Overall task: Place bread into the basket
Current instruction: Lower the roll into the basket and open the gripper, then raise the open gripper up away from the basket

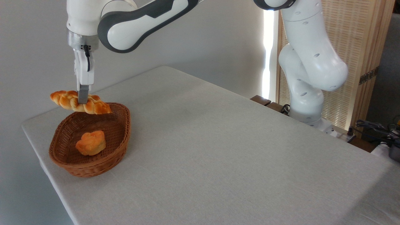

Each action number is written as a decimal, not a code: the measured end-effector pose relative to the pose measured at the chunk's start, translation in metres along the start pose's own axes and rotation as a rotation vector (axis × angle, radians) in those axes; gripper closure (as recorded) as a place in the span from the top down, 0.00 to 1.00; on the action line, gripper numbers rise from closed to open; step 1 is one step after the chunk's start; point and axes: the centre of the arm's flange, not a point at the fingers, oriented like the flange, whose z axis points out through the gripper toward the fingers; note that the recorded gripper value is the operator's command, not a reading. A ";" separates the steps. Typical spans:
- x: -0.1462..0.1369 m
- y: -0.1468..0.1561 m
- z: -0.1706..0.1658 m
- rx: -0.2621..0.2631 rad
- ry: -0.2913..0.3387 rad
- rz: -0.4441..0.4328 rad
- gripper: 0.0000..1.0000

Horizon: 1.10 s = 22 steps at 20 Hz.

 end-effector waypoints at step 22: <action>-0.071 -0.035 -0.129 -0.017 -0.223 -0.119 1.00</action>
